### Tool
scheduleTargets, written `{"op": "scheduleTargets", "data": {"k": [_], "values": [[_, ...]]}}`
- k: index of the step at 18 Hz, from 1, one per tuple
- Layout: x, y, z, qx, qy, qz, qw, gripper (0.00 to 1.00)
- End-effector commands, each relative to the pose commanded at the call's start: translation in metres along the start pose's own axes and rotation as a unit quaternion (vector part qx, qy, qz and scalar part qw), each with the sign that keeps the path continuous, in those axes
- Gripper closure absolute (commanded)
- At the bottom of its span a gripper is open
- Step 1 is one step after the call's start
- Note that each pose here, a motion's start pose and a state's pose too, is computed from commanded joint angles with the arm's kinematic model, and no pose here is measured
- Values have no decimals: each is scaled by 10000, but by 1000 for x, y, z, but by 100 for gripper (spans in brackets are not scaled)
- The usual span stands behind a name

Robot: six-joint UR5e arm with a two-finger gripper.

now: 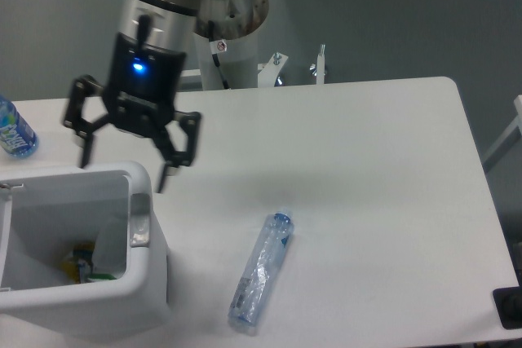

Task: Place the trash in the trash can
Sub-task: 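Open the gripper to drop the wrapper into the bin, then move the gripper over the clear water bottle and lower it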

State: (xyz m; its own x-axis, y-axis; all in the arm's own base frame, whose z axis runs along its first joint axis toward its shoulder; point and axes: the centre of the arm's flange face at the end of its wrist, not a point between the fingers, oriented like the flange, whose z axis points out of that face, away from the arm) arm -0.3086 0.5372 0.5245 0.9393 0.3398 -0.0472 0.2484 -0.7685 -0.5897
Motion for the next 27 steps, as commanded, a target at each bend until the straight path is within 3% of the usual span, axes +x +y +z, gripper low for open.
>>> {"op": "scheduleTargets", "data": {"k": [3, 5, 9, 12, 16, 18, 22, 27], "values": [[-55, 18, 22, -386, -509, -281, 9976, 0], [-78, 28, 45, -550, -531, -442, 9961, 0], [-89, 45, 98, -923, -395, -532, 9935, 0], [-99, 64, 145, -1362, -561, -537, 9876, 0], [-102, 88, 198, -1766, -406, -577, 9817, 0], [-98, 95, 211, -1885, -291, -345, 9810, 0], [-75, 123, 233, -2177, 173, 912, 9716, 0], [-72, 120, 241, -2129, 211, 1056, 9711, 0]]}}
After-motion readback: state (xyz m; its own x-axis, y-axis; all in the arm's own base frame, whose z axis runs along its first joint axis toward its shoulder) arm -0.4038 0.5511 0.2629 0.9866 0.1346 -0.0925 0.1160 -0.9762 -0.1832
